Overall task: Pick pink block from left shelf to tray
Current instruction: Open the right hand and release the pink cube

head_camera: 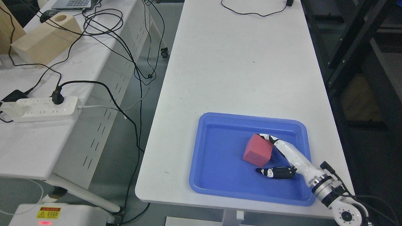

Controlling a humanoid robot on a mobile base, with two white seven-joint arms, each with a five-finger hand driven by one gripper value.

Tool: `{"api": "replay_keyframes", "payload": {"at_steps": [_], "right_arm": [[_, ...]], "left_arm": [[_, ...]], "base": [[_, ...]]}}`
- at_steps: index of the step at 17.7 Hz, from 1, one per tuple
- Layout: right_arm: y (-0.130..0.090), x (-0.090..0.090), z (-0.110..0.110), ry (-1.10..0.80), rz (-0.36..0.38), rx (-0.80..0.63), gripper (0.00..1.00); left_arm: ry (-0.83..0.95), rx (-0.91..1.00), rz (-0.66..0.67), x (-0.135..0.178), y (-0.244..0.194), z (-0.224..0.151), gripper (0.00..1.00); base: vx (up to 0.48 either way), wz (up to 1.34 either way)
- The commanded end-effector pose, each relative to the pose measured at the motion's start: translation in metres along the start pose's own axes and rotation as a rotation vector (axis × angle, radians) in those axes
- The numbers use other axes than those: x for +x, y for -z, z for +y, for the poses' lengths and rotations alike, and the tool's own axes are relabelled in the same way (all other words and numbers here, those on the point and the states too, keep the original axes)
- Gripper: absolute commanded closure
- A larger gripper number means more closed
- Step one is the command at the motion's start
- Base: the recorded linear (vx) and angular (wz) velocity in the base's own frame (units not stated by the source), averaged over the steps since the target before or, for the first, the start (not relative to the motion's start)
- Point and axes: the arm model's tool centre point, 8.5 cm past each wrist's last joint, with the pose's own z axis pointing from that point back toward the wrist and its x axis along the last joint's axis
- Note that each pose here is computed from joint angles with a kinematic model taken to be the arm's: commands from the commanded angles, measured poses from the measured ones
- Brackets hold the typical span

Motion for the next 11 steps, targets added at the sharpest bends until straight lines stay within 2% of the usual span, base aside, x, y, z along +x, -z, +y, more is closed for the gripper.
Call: {"api": "replay_keyframes", "payload": {"at_steps": [1, 5, 7, 9, 11], "right_arm": [[-0.021, -0.003, -0.031, 0.174, -0.097, -0.184, 0.17], [-0.022, 0.007, -0.036, 0.213, -0.167, -0.226, 0.01], [-0.022, 0.012, -0.039, 0.231, -0.21, -0.267, 0.01], [-0.027, 0.015, -0.048, 0.293, -0.266, -0.39, 0.01], [-0.031, 0.012, -0.056, 0.32, -0.262, -0.494, 0.01]], "left_arm": [[0.002, 0.015, 0.004, -0.007, -0.002, 0.01, 0.0], [0.002, 0.015, 0.004, -0.007, -0.002, 0.01, 0.0], [0.002, 0.015, 0.004, -0.007, -0.002, 0.01, 0.0], [0.002, 0.015, 0.004, -0.007, -0.002, 0.01, 0.0], [0.002, 0.015, 0.004, -0.007, -0.002, 0.01, 0.0]], "base": [[0.0, 0.0], [0.0, 0.0], [0.0, 0.0], [0.0, 0.0], [0.0, 0.0]]}}
